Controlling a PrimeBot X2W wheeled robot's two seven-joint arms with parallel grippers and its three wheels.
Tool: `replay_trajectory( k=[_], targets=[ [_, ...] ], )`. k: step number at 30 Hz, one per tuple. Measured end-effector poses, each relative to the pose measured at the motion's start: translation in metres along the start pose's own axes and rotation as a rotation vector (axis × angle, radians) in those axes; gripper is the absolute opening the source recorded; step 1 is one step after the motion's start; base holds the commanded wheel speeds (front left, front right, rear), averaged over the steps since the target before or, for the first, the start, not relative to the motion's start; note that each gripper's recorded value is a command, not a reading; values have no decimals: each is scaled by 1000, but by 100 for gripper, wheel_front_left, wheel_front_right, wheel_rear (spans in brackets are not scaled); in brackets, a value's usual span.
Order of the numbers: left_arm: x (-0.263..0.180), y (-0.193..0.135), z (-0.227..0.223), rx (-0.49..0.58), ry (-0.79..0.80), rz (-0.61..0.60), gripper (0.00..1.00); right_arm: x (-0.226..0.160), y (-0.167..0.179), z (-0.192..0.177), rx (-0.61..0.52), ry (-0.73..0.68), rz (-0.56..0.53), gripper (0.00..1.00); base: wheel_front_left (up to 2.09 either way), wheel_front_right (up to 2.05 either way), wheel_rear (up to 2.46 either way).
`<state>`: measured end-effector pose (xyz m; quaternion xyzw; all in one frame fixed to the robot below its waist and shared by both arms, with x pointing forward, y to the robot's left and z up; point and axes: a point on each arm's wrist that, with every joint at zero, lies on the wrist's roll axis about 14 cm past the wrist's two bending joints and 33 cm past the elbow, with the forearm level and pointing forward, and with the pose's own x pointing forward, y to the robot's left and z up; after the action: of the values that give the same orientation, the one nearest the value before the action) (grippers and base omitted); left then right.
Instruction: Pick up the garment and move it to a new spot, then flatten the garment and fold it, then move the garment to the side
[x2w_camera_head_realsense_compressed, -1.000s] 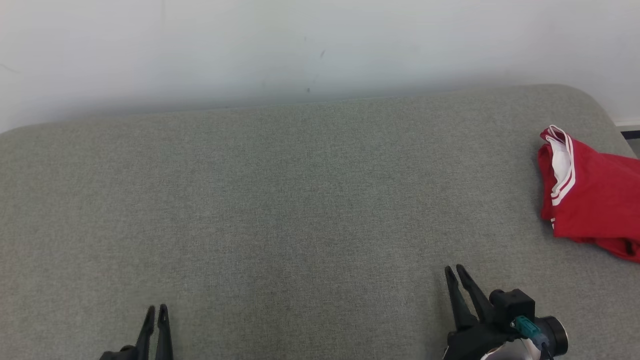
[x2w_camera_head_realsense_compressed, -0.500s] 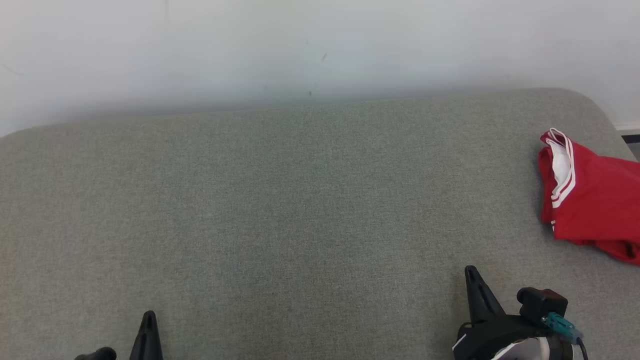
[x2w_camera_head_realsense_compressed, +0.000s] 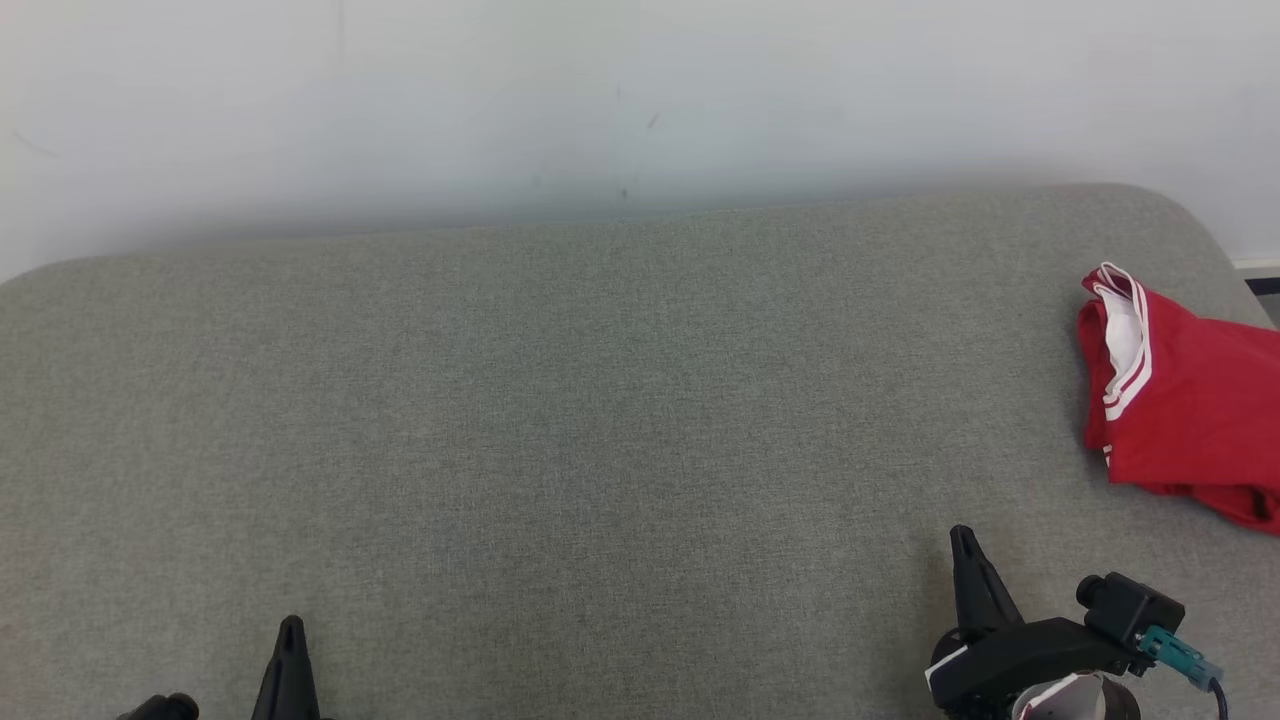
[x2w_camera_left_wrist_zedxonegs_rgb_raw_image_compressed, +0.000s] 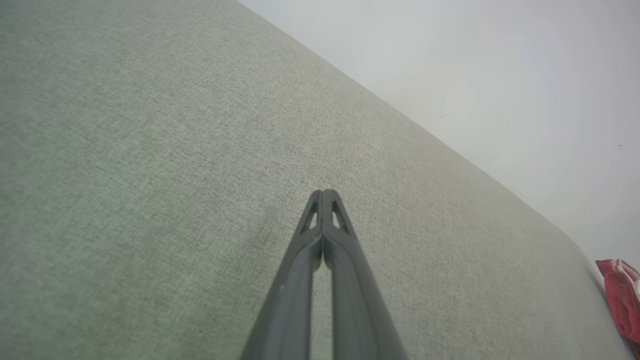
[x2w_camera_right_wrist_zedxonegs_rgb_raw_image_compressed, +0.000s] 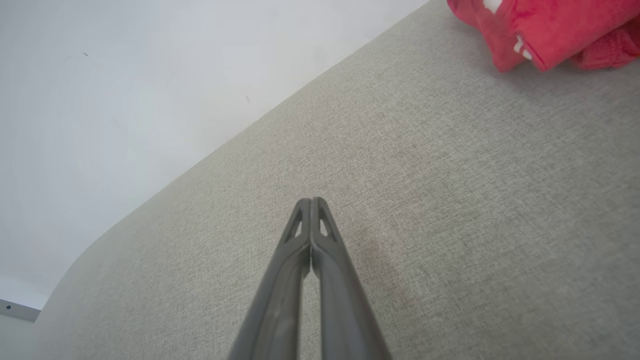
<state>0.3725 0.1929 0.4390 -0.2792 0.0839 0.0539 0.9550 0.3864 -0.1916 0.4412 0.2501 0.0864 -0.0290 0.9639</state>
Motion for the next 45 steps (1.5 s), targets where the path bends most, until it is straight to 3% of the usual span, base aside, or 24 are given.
replay_trajectory(
  k=[17,45],
  targets=[
    [3,-4,10,-258,-2,-9,0,-1,0,12,276,-24,-8,0,0,0,0],
    [5,-12,25,-577,-10,-53,0,-2,8,31,611,-55,34,0,0,0,0]
  ],
)
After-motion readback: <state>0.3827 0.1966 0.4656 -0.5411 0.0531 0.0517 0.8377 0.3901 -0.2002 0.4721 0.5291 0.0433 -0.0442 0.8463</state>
